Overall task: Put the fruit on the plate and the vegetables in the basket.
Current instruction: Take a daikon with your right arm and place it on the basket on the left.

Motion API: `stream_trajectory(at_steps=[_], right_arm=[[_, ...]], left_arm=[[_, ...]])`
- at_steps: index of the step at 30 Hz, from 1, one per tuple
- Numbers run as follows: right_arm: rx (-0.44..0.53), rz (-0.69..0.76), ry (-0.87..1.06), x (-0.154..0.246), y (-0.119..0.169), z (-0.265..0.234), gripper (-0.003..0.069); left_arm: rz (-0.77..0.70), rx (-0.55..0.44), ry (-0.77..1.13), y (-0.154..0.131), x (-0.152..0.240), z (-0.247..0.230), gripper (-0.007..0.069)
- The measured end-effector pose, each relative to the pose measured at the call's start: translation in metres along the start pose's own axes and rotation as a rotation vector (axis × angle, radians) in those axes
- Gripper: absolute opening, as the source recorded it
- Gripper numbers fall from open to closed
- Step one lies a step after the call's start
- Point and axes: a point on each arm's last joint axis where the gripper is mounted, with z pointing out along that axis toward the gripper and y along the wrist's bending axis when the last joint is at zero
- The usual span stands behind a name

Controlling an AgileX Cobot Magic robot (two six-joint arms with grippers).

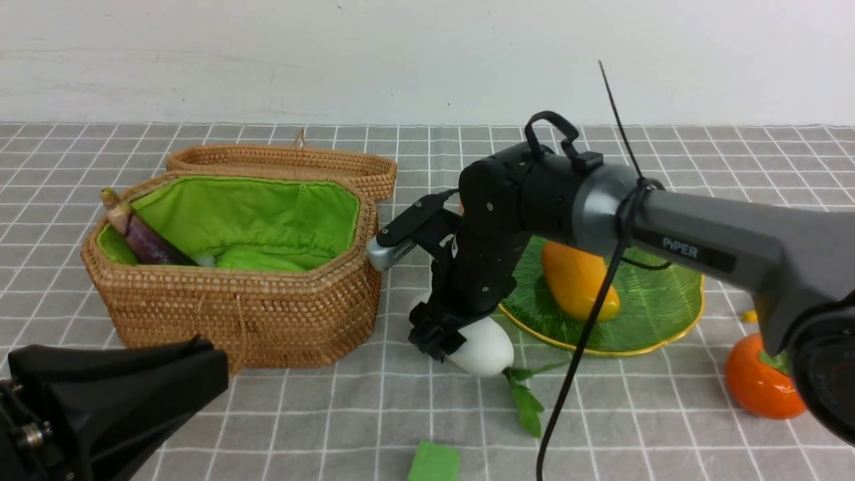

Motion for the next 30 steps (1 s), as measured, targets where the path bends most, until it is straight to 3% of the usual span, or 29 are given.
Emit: stream_trajectory(at_steps=[7, 11, 14, 18, 21, 25, 30], right_arm=[[-0.04, 0.033, -0.004, -0.001, 0.004, -0.004, 0.0518], [-0.082, 0.077, -0.06, -0.01, 0.008, -0.037, 0.0518], [-0.094, 0.098, -0.218, -0.032, 0.01, -0.108, 0.0518], [-0.105, 0.07, -0.373, -0.049, 0.012, -0.157, 0.0518], [-0.153, -0.024, -0.596, -0.072, 0.017, -0.185, 0.0518], [-0.271, -0.124, -0.852, -0.097, 0.028, -0.182, 0.0518], [-0.256, -0.236, -0.981, -0.114, 0.039, -0.143, 0.0518]], left_arm=[[0.0, -0.027, 0.047, 0.002, 0.004, 0.0, 0.005], [-0.001, -0.033, 0.057, 0.003, 0.005, 0.0, 0.005], [-0.017, -0.036, 0.059, 0.003, 0.005, 0.0, 0.005], [-0.01, -0.062, 0.082, 0.005, 0.006, -0.001, 0.005], [-0.005, -0.19, 0.135, 0.016, 0.001, -0.007, 0.005], [-0.061, -0.43, 0.107, 0.035, -0.01, -0.018, 0.0051], [-0.122, -0.494, 0.058, 0.04, -0.014, -0.02, 0.0053]])
